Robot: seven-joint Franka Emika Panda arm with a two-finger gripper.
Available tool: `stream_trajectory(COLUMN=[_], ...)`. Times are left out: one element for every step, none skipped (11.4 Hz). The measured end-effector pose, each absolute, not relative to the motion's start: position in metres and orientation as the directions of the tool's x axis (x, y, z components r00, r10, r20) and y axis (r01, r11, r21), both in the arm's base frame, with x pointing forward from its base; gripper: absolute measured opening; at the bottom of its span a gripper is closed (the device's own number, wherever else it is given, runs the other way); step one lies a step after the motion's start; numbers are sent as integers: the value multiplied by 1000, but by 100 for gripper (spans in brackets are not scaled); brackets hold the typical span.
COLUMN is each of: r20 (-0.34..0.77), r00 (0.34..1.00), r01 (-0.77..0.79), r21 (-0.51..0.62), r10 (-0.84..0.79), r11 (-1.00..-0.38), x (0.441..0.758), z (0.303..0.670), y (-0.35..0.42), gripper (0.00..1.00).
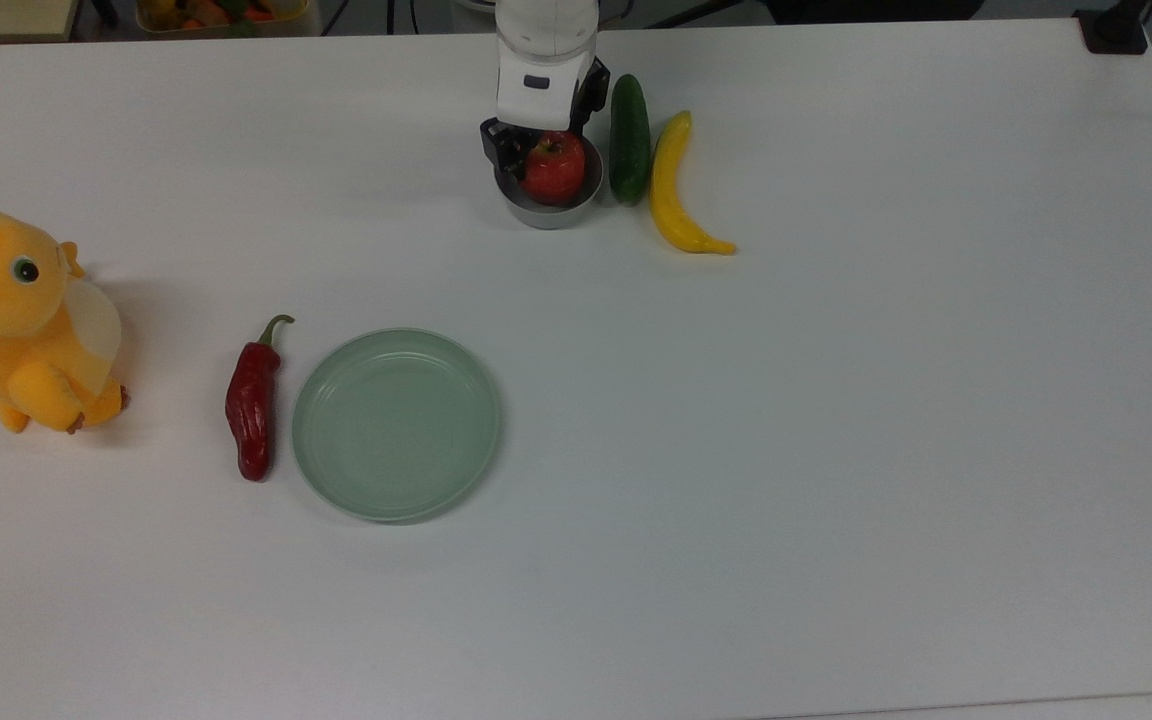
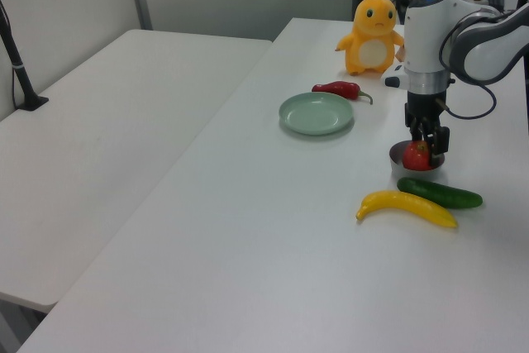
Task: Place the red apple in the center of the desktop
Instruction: 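Close the gripper around the red apple, then lift the red apple up out of the grey bowl, then carry the apple toward the table center beside the green plate and lower it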
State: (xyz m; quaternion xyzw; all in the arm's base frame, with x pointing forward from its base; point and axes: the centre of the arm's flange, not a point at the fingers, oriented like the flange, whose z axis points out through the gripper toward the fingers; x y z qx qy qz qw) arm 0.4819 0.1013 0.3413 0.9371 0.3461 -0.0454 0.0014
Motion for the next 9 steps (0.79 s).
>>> stream_trajectory(r20=[-86,-88,-91,-95,-99,-102,-103,-105,-96], r00=[756,757,758,760,762,765,770,775,785], r01=[649,648,646,643,640,636,630,623,611], r21=[-29,-30,-31,-31,-32,-33,-32,-34,-41], r10=[649,648,646,643,640,636,629,623,612], r11=[-760,-761,-763,-765,-767,-771,-776,-782,-790], x=[482,482,485,488,492,497,504,510,517], z=[341,344,351,363,379,397,419,442,472], y=[101,101,101,101,101,100,98,96,93], gripper=[78,78,78,78,78,78,78,78,78])
